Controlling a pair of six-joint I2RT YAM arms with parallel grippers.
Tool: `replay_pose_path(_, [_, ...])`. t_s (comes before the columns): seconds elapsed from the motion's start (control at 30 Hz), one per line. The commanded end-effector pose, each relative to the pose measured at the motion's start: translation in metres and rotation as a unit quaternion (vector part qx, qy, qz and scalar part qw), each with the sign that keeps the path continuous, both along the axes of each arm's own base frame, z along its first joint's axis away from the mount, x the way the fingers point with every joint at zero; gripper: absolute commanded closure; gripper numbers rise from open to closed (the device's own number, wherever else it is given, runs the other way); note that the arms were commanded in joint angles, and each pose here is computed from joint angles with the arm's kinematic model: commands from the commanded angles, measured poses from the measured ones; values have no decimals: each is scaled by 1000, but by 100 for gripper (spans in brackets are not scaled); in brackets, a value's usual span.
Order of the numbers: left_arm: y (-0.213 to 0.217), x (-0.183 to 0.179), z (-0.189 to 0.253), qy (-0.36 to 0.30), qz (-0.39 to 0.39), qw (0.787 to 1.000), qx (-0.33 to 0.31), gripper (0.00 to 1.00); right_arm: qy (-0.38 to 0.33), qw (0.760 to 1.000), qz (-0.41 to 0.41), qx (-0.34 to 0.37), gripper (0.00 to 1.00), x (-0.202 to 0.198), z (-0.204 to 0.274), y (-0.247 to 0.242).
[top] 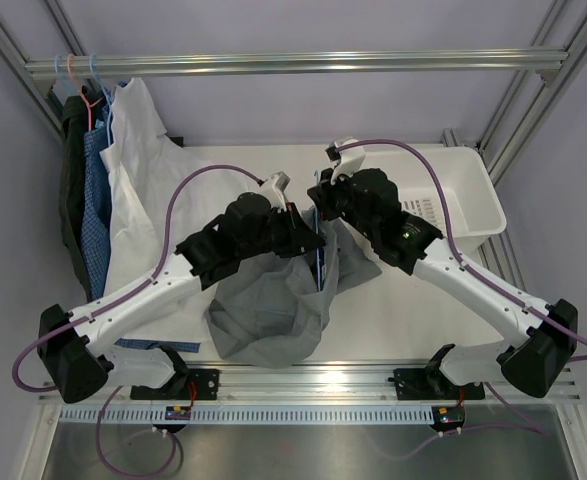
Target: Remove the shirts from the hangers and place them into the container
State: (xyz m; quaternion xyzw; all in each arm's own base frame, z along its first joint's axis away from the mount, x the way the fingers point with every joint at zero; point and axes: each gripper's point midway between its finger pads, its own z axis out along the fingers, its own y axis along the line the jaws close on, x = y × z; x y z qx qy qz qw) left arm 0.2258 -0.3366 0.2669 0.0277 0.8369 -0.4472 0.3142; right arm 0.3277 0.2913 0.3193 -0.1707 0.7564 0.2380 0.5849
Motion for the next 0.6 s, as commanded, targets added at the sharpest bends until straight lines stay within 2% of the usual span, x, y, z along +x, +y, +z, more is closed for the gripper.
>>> replay_pose_path(0.0, [1, 7, 1, -15, 20, 1000, -7, 100, -29, 997, 0, 74, 100, 1, 40, 11])
replay_pose_path(0.13, [15, 14, -1, -31, 54, 998, 11, 100, -13, 997, 2, 80, 100, -5, 44, 8])
replay_pose_path(0.17, [19, 17, 0, -37, 66, 997, 14, 100, -1, 997, -1, 73, 97, -7, 41, 5])
replay_pose_path(0.2, [28, 22, 2, -47, 91, 995, 20, 100, 6, 997, -4, 77, 83, -11, 43, 2])
replay_pose_path(0.27, [36, 27, 4, -56, 117, 991, 21, 100, 33, 997, -15, 65, 64, -18, 40, -7])
replay_pose_path(0.3, [43, 31, 3, -61, 137, 988, 25, 100, 43, 997, -20, 65, 43, -21, 40, -11])
replay_pose_path(0.37, [48, 36, 7, -69, 157, 985, 22, 100, 78, 995, -31, 60, 27, -32, 34, -20])
replay_pose_path(0.43, [53, 43, 8, -74, 181, 980, 23, 100, 100, 991, -45, 75, 20, -42, 36, -30])
replay_pose_path(0.57, [54, 53, 10, -78, 206, 975, 21, 100, 166, 982, -58, 65, 18, -66, 20, -46])
